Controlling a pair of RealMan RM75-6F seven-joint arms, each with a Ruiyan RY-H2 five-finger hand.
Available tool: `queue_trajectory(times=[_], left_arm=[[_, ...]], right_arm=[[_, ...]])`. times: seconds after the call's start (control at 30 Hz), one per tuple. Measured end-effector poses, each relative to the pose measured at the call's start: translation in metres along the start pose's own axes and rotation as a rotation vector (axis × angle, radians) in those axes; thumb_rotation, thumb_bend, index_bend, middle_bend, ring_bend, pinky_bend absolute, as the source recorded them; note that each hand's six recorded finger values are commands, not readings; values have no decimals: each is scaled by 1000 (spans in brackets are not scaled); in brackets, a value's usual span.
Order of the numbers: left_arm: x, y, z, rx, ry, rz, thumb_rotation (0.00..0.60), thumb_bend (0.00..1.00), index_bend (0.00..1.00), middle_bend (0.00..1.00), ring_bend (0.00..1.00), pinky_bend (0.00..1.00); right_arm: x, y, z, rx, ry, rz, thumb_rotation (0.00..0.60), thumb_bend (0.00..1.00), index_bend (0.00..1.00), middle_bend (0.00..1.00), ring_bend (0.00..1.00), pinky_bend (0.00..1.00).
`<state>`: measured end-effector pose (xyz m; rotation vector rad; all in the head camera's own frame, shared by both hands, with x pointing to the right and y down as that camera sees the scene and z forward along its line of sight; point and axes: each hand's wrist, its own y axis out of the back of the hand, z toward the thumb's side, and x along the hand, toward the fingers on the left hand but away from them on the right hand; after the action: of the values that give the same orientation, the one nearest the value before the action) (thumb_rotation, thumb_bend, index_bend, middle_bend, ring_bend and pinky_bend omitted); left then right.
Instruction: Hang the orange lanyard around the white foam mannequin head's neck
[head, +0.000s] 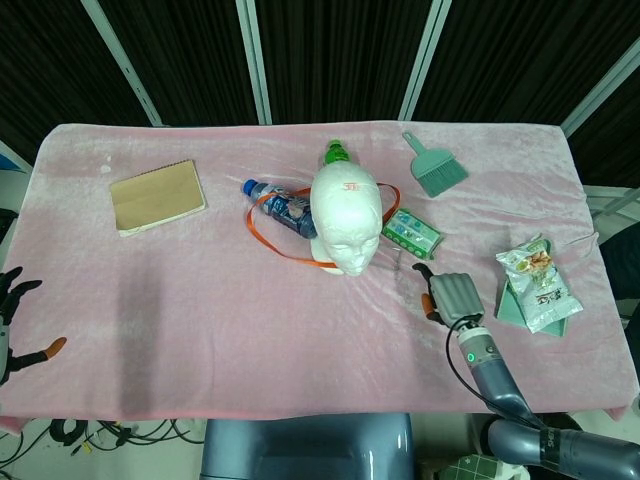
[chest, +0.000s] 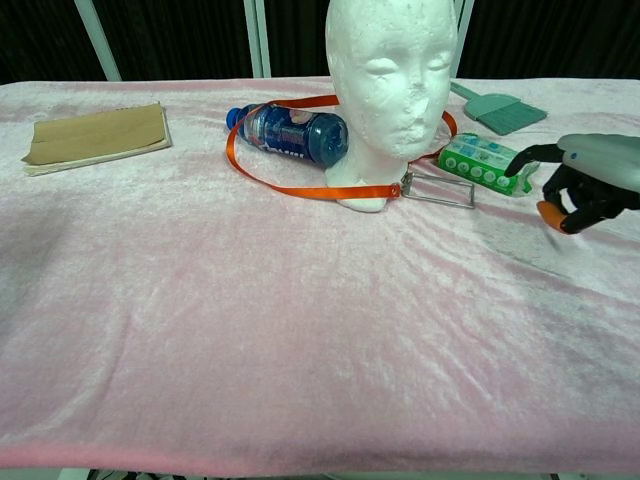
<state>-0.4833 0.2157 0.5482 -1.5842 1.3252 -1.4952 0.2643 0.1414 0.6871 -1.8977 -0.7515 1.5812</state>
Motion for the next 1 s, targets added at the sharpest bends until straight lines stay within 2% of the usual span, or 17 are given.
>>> queue_trajectory(times=[0.33,0.77,1.0], left_arm=[[1,1,-2,-2,13,2,600,38,207,63,0,0],[0,-1,-2,0,18,2,600,39,212,63,0,0],[0,-1,0,-1,18,7,600,38,213,63,0,0]], right_arm=[[-24,-18,26,2,-3,59,600,568,203,710,747,647],[-47,-23,22,10,-48,63,600,578,203,712,751,647],[-50,-27,19,13,-59,78,600,578,208,711,751,647]])
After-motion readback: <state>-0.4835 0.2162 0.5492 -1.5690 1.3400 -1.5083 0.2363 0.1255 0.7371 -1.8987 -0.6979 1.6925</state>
